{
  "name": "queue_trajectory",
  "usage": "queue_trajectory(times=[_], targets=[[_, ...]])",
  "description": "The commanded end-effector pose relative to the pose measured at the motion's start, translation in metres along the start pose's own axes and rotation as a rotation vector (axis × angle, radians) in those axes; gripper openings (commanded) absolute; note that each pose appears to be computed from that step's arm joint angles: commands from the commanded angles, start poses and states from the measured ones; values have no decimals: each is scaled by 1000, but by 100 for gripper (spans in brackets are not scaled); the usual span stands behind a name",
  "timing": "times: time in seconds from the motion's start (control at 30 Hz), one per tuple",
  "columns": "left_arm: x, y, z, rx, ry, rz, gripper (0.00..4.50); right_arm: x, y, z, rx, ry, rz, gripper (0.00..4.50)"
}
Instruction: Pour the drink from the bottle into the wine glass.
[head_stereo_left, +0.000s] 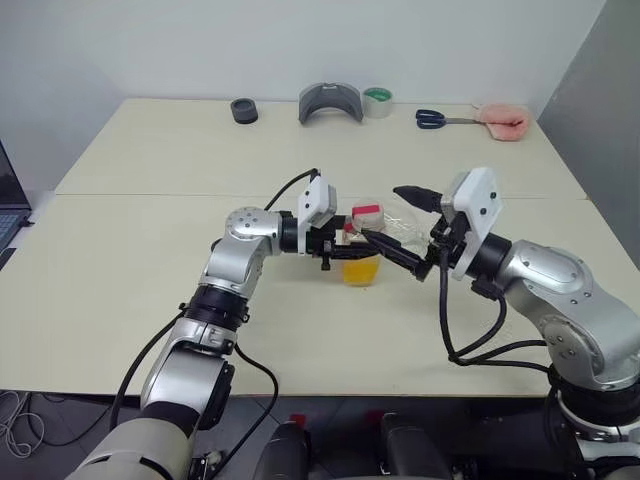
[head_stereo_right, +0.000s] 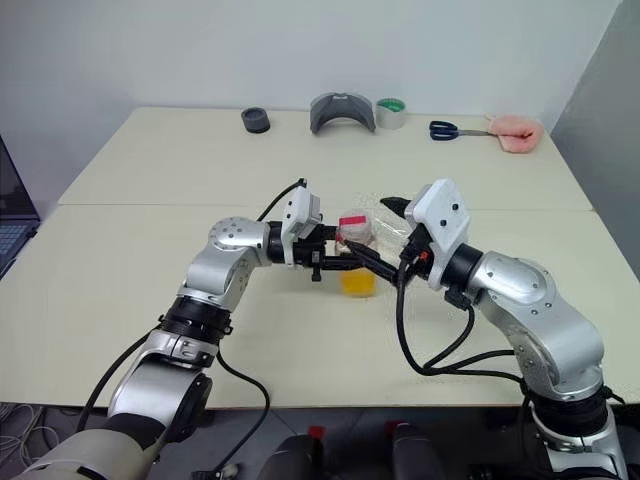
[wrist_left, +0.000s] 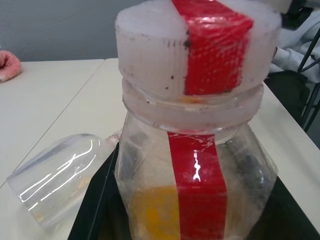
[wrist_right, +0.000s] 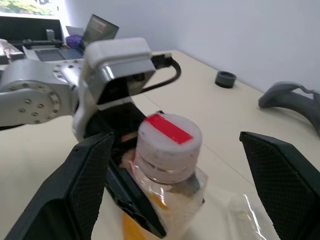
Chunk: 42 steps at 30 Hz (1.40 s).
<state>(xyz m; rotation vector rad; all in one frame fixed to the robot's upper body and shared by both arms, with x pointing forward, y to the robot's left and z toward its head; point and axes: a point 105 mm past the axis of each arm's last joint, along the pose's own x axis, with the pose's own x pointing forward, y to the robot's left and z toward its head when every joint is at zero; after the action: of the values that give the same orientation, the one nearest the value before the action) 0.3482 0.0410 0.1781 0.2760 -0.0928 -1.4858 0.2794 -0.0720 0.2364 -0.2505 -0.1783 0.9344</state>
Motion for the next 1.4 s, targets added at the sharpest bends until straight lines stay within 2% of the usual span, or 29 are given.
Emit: queue_trajectory(times=[0.03, 0.27, 0.47, 0.9, 1.0, 1.2, 1.4], targets=[[-2, 2, 17, 64, -46, 9, 180, -3, 0, 18, -31, -54, 16, 439], [-1, 1, 18, 65, -50, 7, 180, 10, -10, 17, -14, -20, 33, 450], [0, 1, 18, 66, -52, 8, 180, 18, -10, 11, 1, 39, 96, 450], [3, -3, 18, 62, -60, 4, 180, 25, -5, 8, 31, 57, 150, 450], [3, -3, 18, 59, -61, 4, 180, 26, -6, 8, 44, 52, 141, 389], [3, -4, 18, 54, -63, 6, 179, 29, -5, 7, 51, 47, 145, 186], [2, -6, 18, 51, -61, 6, 179, 31, 0, 5, 46, 49, 163, 183]])
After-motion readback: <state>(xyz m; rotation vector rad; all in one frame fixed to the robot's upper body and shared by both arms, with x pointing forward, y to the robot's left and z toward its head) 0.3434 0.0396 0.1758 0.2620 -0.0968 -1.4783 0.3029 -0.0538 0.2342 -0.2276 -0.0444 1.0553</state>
